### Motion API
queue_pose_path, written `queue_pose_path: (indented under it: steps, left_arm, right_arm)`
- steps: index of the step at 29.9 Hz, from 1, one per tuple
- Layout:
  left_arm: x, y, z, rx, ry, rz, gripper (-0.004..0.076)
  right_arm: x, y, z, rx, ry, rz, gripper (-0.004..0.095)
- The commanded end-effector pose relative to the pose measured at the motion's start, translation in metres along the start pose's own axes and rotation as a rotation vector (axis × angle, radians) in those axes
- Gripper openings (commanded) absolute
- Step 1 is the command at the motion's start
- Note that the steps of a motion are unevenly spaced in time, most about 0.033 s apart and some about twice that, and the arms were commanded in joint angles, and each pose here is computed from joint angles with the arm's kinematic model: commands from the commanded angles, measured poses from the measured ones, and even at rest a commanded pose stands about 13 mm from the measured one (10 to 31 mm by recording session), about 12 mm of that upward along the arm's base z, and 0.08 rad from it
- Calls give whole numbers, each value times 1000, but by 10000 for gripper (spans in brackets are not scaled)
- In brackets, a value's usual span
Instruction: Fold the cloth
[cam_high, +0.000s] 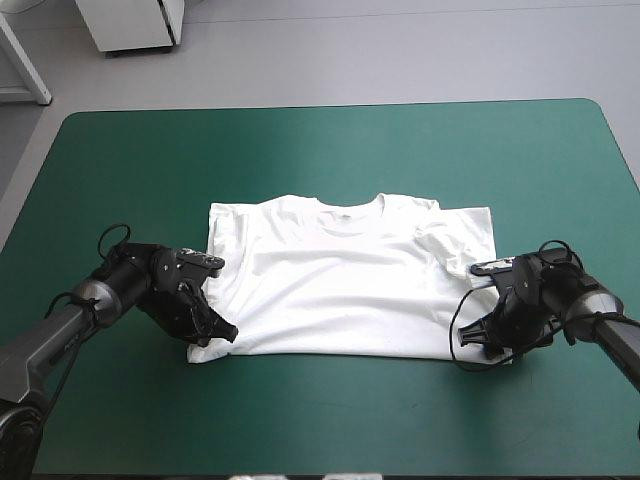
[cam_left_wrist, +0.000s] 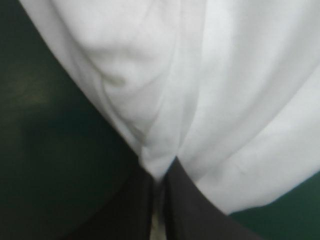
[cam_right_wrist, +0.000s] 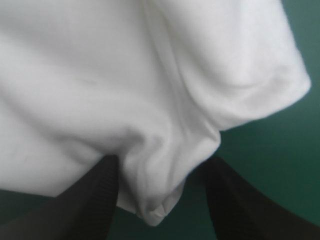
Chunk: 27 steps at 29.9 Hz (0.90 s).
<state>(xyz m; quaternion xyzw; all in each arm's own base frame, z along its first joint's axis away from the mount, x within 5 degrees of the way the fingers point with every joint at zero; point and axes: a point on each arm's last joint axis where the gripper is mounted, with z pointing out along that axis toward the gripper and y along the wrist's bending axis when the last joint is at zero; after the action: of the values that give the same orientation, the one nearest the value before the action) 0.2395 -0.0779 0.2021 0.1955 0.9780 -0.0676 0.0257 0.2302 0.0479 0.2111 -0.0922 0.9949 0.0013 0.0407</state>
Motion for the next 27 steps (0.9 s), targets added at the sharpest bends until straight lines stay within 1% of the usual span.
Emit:
queue_pose_path:
  steps: [1,2,4,7,9,13,16,19,24,27]
  left_arm:
    - [0,-10,4,87,6,-46,-9]
    - [0,-10,4,87,6,-46,-9]
    - [0,-11,4,89,13,-46,-9]
    - [0,-11,4,89,7,-47,-9]
    - [-1,-10,4,88,2,-41,-9]
    - [0,-11,1,89,-3,-45,-9]
    - [5,-13,-11,88,-34,-51,-9]
    - [13,-16,-28,79,-72,-45,-9]
    - [31,-22,-57,80,-137,-50,-9]
    - [42,-23,-73,50,-179,-49,-9]
  right_arm:
    - [-8,2,3,-35,-31,-10,504]
    - [-9,4,5,-52,-33,-14,482]
    - [-9,7,6,-79,-32,-12,393]
    - [-10,9,7,-106,-27,-5,171]
    - [-10,9,7,-111,-25,-1,-3]
    - [-8,10,5,-118,3,0,-17]
    - [-6,9,-9,-109,16,-11,-17]
    - [-3,6,-31,-71,-22,-20,-17]
    - [8,-3,-75,16,-96,-27,-17]
    - [17,-4,-98,22,-143,-19,-17]
